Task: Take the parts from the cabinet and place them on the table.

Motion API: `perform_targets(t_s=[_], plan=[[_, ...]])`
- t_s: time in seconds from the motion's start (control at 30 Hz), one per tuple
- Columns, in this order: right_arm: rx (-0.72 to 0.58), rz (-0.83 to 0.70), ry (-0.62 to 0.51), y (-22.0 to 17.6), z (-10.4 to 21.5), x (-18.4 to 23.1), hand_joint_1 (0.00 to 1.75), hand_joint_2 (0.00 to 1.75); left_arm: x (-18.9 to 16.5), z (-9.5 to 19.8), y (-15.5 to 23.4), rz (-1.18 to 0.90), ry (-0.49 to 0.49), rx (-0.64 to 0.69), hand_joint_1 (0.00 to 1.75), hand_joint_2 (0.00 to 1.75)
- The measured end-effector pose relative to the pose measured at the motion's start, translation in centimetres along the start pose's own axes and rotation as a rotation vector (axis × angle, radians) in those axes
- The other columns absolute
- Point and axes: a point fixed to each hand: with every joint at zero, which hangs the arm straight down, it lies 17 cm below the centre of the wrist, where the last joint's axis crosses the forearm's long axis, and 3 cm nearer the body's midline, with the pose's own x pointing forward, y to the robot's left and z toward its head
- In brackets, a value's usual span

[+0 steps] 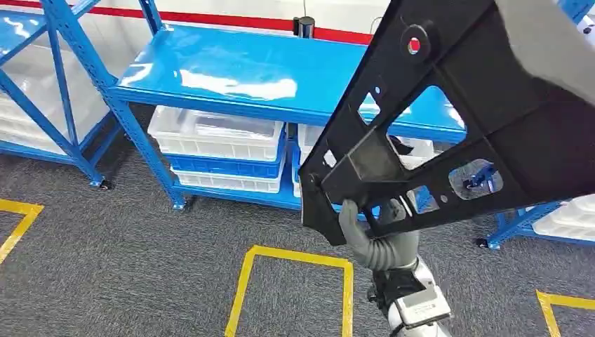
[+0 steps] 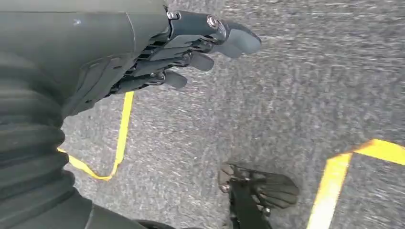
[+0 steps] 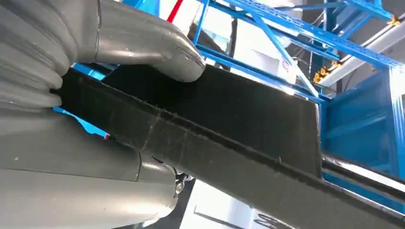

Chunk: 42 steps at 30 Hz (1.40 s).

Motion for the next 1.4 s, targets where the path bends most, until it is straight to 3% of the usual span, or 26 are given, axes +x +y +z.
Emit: perform_targets(t_s=[1.4], plan=[[-0.012, 0.188, 0.022, -2.9, 3.5, -0.3, 1.75, 1.75, 0.7, 0.2, -1.2, 0.027, -0.054, -0.094, 0.0, 1.75]])
